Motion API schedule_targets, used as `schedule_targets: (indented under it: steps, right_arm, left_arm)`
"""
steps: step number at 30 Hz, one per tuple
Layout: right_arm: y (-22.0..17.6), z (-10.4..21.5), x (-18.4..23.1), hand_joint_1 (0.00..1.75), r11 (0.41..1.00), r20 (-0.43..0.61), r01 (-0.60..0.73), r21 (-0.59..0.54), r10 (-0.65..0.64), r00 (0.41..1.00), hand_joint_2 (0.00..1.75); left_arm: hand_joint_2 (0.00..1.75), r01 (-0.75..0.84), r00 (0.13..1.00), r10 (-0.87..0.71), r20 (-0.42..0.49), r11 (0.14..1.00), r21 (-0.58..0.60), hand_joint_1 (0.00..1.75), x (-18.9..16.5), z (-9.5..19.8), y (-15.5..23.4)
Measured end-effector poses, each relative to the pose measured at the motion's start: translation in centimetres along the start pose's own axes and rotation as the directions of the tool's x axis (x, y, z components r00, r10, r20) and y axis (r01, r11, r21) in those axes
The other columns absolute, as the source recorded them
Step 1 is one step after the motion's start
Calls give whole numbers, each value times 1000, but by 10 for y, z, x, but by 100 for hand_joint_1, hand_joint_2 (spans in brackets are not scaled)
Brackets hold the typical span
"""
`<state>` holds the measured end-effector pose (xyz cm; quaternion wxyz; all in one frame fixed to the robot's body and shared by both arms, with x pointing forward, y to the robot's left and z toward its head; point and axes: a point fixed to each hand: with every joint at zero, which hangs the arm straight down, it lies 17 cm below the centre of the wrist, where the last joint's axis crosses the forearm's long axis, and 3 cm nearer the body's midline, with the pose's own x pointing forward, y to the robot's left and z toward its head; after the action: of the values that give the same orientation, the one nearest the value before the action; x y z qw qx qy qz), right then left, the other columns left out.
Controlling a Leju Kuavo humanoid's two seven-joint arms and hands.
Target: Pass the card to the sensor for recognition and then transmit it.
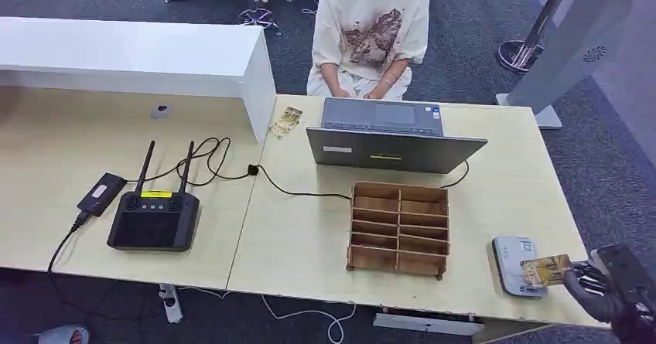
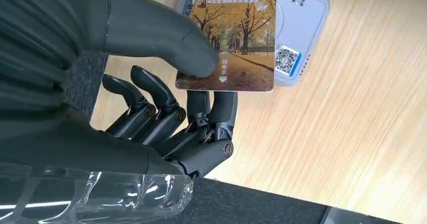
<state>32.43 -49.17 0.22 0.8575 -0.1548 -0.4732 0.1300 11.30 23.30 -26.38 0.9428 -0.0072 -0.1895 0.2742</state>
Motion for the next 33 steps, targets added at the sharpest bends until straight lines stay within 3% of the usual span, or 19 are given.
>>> schedule_targets:
  steps: [33]
  right_arm:
    - [13,-28,-7,175,999,-40,-31,-44,29,999,175]
  left_arm:
    - [0,29,999,-29,-27,1000,-7,0,-5,0,-2]
